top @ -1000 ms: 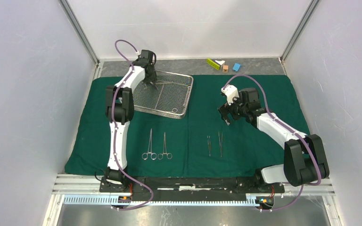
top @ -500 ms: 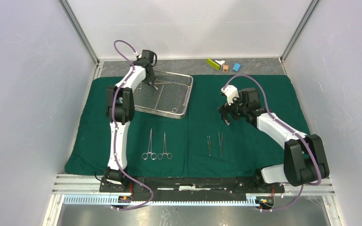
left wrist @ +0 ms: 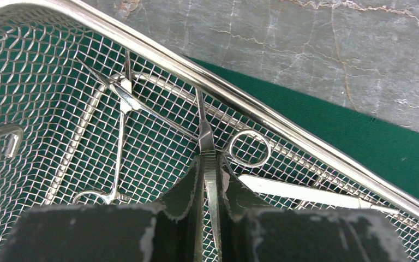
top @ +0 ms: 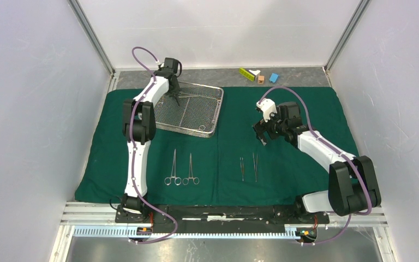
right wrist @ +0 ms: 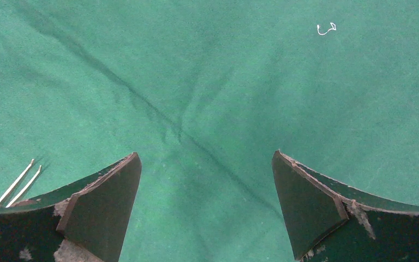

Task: Open and lay out the surgical kit
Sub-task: Pick up the medical item from the container.

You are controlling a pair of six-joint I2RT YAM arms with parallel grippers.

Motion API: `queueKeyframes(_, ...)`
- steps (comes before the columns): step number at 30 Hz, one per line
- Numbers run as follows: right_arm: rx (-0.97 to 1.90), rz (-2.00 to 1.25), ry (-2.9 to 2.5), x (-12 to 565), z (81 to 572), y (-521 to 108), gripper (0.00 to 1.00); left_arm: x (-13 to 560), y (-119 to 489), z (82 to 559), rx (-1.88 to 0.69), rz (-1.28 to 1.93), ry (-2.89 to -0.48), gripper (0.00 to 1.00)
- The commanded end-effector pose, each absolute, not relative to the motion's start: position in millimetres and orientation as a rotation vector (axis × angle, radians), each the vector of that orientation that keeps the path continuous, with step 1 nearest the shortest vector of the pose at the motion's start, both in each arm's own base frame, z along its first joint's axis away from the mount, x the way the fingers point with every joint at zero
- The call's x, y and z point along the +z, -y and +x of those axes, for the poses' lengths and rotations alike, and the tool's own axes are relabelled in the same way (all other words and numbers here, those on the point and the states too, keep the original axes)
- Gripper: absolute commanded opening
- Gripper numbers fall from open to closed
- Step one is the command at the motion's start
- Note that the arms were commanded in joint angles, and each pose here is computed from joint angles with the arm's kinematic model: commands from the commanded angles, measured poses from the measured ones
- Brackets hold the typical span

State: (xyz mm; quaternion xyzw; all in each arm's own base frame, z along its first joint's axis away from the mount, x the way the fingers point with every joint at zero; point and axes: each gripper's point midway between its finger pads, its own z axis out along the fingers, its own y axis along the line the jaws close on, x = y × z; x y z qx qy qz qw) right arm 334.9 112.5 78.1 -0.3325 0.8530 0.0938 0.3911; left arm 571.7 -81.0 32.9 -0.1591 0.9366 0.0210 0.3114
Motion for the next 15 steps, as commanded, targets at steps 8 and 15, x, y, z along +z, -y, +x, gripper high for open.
queueKeyframes(8, 0.251, -0.836, -2.119, 95, 348, -117, 0.98, 59, 75, 564, 0.041, -0.382, -2.476, 0.02)
queueKeyframes(15, 0.256, -0.836, -2.121, 95, 347, -118, 0.98, 93, 78, 565, 0.003, -0.327, -2.414, 0.02)
